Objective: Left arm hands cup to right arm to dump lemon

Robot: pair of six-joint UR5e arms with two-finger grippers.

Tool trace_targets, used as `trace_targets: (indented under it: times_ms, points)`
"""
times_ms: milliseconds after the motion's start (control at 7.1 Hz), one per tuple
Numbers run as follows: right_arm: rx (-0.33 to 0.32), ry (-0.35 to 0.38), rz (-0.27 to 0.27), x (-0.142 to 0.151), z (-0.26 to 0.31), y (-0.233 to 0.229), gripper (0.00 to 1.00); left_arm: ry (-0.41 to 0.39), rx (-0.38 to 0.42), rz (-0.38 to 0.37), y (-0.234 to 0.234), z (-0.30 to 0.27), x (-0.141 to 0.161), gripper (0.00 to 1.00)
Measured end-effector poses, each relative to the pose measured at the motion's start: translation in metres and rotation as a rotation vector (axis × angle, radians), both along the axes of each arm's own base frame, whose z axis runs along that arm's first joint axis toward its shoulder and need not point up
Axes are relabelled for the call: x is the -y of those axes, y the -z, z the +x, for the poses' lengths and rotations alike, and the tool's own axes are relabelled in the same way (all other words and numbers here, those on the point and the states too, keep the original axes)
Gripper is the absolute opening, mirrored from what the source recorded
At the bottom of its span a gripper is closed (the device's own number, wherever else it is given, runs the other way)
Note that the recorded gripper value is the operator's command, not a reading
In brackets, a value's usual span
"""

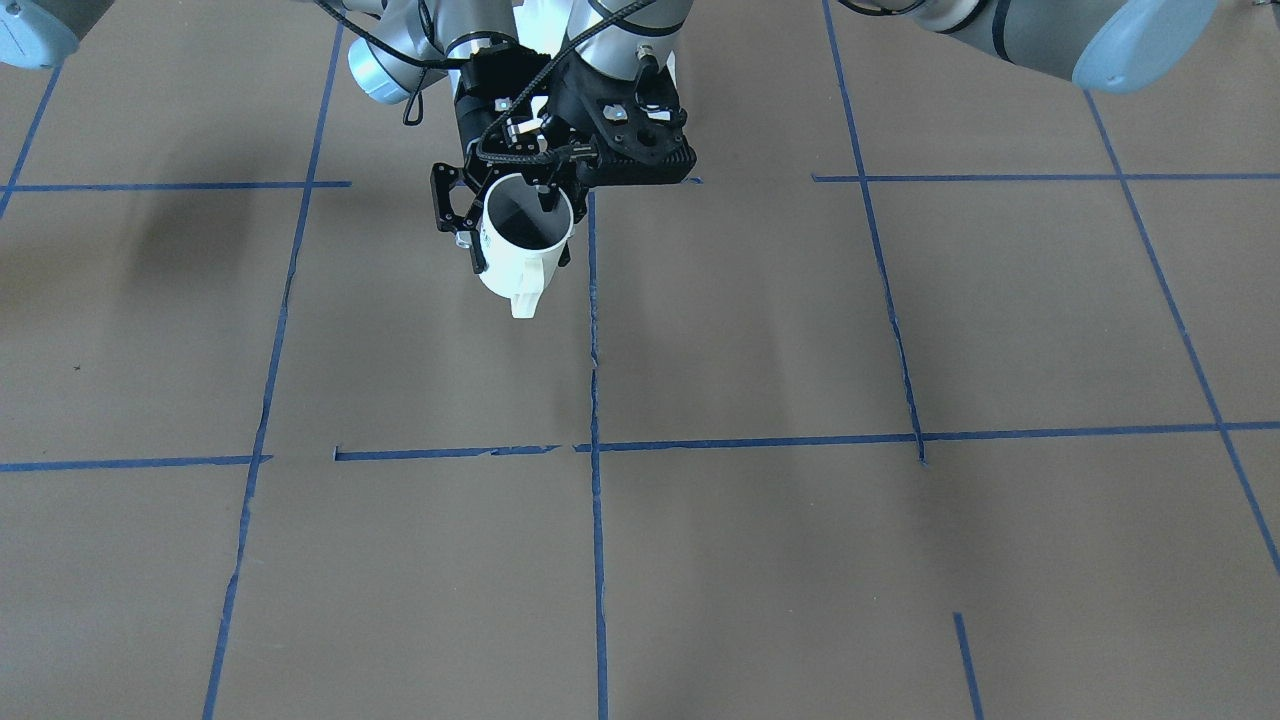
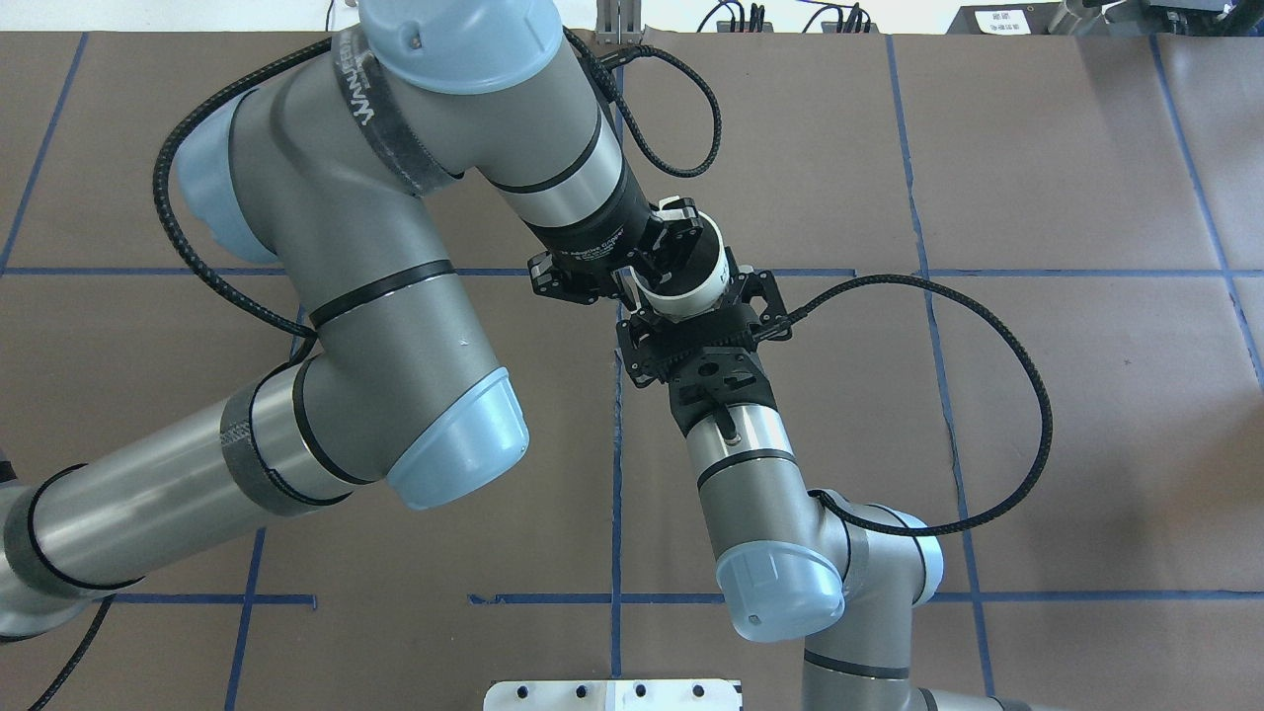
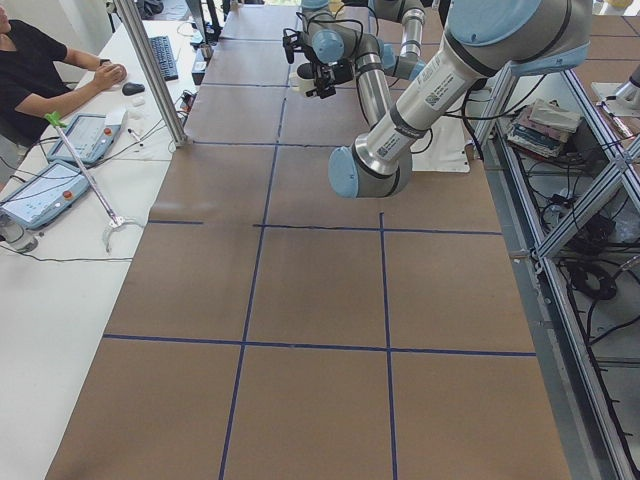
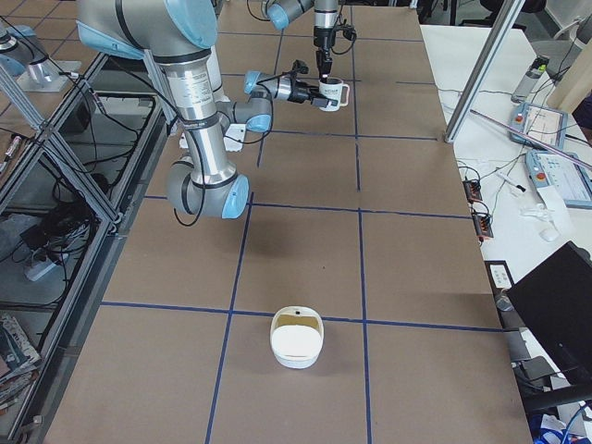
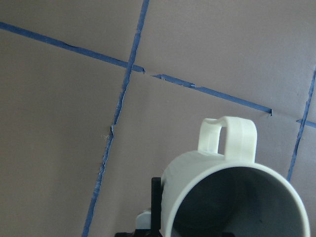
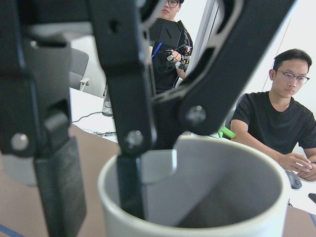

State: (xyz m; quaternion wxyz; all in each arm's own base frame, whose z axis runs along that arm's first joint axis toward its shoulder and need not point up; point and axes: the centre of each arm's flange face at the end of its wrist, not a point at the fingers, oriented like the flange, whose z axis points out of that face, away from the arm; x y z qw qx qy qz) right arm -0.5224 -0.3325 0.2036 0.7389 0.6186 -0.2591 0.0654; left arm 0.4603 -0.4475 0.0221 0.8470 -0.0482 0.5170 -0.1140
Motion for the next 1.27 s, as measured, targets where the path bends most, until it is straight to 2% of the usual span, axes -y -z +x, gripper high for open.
trace_targets:
  times_ms: [141, 845, 1127, 1268]
  points:
    - [0.006, 0.005, 0.001, -0.002, 0.001, 0.002, 1.00, 0.001, 0.008, -0.007, -0.001, 0.000, 0.000, 0.00]
    - [0.011, 0.030, 0.001, -0.016, -0.001, 0.001, 1.00, 0.026, -0.015, -0.034, 0.007, -0.014, -0.007, 0.00]
    - [-0.005, 0.055, -0.004, -0.031, -0.007, -0.018, 1.00, 0.046, -0.026, -0.031, 0.011, -0.026, -0.003, 0.00]
    - [0.013, 0.069, -0.002, -0.039, -0.007, -0.027, 1.00, 0.064, -0.030, -0.031, 0.012, -0.036, 0.004, 0.00]
